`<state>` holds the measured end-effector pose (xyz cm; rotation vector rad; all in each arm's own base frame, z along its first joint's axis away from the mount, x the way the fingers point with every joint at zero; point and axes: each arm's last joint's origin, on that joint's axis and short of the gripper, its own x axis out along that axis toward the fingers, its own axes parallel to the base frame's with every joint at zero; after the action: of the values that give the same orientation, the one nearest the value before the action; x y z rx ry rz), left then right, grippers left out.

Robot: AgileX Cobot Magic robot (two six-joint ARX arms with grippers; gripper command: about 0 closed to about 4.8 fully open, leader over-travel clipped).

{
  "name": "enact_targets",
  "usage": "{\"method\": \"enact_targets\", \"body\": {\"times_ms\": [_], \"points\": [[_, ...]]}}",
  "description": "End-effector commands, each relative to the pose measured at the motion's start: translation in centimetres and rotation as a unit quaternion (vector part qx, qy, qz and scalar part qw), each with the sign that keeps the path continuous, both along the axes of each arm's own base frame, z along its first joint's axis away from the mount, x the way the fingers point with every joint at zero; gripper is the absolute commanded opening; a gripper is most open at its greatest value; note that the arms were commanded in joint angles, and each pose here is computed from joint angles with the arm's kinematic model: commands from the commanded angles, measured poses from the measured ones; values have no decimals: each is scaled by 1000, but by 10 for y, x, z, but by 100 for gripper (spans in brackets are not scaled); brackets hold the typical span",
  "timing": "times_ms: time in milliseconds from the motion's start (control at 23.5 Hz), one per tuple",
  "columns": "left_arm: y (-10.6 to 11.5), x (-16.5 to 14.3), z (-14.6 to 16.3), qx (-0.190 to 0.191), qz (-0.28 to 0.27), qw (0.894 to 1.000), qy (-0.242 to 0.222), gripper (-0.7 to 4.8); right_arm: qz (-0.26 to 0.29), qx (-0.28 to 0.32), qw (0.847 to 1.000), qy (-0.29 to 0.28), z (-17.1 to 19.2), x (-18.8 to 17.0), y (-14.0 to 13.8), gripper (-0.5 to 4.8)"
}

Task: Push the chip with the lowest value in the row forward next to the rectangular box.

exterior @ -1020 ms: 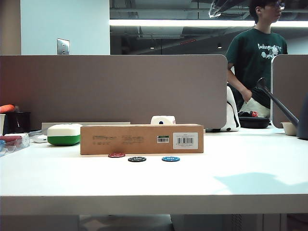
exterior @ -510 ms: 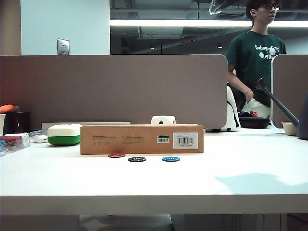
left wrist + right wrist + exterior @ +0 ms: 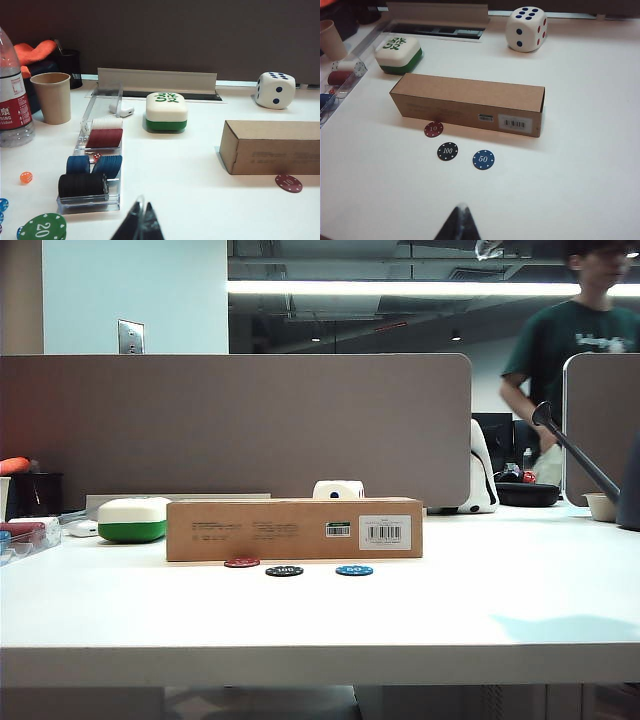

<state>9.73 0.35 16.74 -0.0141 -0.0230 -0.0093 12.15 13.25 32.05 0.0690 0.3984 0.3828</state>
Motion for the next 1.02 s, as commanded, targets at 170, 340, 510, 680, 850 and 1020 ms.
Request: {"method": "enact_targets", "body": {"times_ms": [170,340,510,680,850,1020], "points": [[0,0,1,2,0,1000,-3,-5,-3,18,1000,-12,-3,-3,-3,-5],[-2,0,1,2,-8,1000,-3,-5,-12,17,1000,-17,-3,-4,-3,-5],[-2,0,1,2,-9,1000,-3,-5,-13,21,999,-22,-2,-3,-3,-5],[-2,0,1,2,-9,1000,-3,-5,-34,18,999,-29,-2,-2,-4,-5],[-2,0,1,2,-11,1000,-3,-5,-43,10,999,-28,-3,-2,-4,-5],[-2,0,1,2,-11,1000,-3,-5,-43,7,999,-26,-4,-2,-4,-5]]}}
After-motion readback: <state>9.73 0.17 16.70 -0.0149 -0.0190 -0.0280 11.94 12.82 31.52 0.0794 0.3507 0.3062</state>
